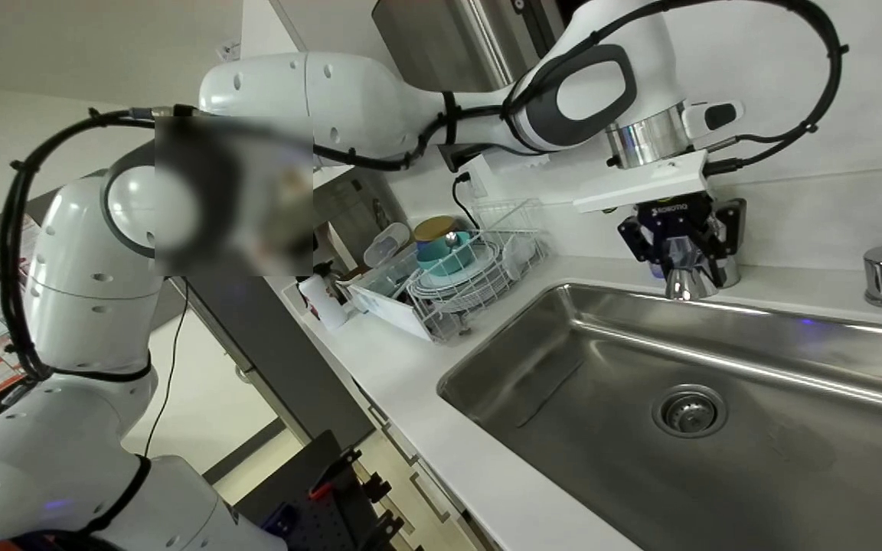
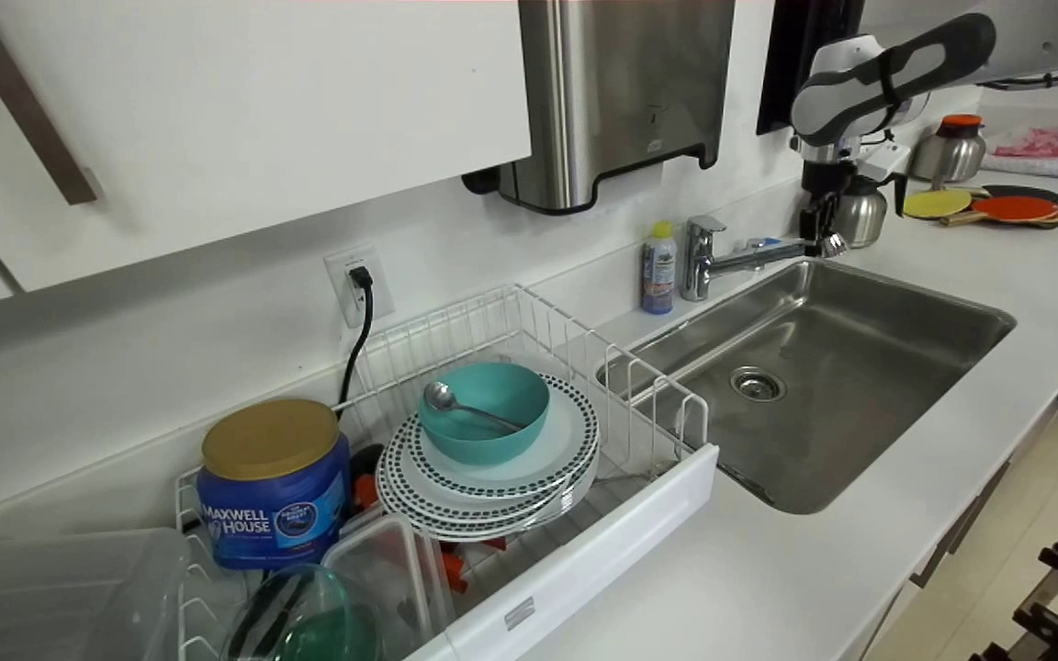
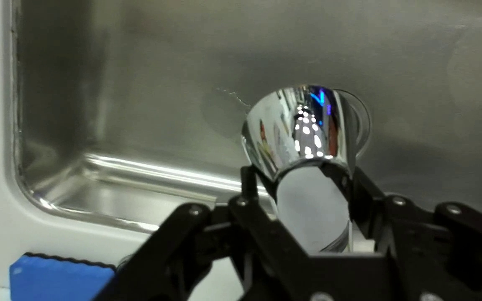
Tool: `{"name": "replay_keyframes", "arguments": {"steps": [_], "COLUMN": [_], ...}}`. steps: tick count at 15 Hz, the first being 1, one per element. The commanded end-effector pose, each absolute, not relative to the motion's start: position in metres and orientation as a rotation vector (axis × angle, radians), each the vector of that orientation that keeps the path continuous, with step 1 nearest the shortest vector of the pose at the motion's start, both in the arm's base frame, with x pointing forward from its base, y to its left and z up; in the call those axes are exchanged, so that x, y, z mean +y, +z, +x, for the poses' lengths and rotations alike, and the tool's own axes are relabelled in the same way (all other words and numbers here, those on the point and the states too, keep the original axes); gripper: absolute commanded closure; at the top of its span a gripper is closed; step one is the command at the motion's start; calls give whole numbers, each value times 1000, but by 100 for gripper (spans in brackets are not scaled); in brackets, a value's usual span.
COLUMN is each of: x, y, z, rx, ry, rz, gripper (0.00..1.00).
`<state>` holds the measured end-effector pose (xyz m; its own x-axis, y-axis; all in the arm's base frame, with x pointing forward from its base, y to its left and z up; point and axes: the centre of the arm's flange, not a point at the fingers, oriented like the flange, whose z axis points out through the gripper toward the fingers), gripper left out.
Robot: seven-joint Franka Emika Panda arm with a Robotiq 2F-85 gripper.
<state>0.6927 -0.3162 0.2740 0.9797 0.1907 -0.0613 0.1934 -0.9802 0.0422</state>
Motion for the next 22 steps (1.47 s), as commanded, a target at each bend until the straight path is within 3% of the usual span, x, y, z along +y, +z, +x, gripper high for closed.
{"name": "replay_keyframes", "arguments": {"steps": [1, 12, 13, 14, 17, 22], "x": [-344, -385, -382, -380, -384, -389], "y": [272, 275, 278, 280, 290, 317], "z": [716, 750, 748, 746, 732, 709], "rx": [355, 740, 736, 731, 717, 702], "ry": [-60, -20, -23, -19, 2, 12], "rz": [3063, 2915, 2913, 2911, 2885, 2955], "gripper": [71, 72, 40, 21, 1, 0]}}
